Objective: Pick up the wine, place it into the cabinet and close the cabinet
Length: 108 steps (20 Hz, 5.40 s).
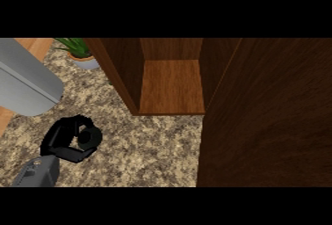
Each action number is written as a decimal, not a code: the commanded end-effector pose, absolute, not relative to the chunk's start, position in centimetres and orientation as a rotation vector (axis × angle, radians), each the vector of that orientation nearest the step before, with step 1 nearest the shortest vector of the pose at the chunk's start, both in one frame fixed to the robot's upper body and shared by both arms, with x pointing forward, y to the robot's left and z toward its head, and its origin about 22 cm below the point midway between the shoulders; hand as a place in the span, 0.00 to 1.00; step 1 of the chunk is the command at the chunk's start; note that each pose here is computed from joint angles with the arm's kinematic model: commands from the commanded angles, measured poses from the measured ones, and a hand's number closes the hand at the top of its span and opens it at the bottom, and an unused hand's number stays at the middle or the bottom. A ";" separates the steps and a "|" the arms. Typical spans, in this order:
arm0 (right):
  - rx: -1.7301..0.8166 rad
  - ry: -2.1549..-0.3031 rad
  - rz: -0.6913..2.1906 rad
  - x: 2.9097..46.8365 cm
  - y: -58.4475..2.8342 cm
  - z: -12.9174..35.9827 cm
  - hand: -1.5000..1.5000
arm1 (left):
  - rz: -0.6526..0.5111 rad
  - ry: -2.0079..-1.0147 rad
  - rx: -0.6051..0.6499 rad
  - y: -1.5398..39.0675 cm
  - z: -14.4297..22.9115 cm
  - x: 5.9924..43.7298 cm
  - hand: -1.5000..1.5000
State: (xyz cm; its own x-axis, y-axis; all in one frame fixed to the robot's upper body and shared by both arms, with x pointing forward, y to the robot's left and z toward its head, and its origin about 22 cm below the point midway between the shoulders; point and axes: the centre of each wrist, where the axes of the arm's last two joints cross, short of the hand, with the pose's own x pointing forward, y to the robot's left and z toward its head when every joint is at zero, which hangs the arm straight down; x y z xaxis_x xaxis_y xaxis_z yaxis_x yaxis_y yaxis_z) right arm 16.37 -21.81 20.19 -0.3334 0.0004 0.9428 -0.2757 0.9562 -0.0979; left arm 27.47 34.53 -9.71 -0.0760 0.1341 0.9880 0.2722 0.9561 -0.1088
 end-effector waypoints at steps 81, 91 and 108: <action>0.232 -1.931 0.277 12.8 -23.0 20.6 0.00 | 0.117 -1.891 -0.138 5.6 7.9 30.1 1.00; 0.253 -1.928 0.307 13.4 -23.0 22.0 0.00 | 0.052 -1.907 0.017 5.0 3.1 30.8 1.00; 0.261 -1.936 0.274 15.1 -23.2 21.1 0.00 | 0.118 -1.886 0.012 8.0 3.7 36.0 1.00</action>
